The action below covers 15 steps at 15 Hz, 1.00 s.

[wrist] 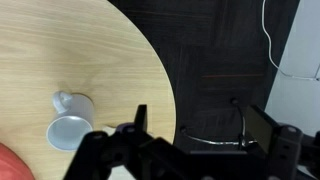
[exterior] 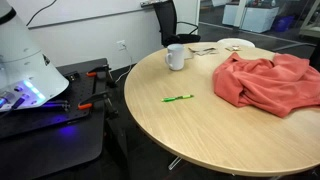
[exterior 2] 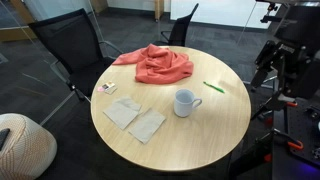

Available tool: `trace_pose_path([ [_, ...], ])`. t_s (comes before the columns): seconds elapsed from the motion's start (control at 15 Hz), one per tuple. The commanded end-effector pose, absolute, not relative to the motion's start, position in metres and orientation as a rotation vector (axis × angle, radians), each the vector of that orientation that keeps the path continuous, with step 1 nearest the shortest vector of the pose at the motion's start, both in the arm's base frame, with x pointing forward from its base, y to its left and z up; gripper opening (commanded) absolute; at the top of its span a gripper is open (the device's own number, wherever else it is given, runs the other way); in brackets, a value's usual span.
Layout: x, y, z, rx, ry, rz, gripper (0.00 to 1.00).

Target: Put the pen in the mug

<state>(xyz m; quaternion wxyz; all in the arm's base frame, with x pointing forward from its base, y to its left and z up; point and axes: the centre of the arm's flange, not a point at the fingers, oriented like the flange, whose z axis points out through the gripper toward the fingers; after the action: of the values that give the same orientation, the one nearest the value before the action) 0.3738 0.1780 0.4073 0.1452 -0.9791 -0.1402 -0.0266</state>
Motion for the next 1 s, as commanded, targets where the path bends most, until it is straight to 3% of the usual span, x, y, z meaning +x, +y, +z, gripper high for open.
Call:
trace_pose_path([
  [0.0, 0.374, 0.178, 0.407, -2.82, -0.404, -0.077, 1.0],
  [0.33, 0.374, 0.178, 0.407, -2.82, -0.404, -0.077, 1.0],
  [0.93, 0.408, 0.104, 0.439, -2.952, -0.148, -0.371, 1.0],
])
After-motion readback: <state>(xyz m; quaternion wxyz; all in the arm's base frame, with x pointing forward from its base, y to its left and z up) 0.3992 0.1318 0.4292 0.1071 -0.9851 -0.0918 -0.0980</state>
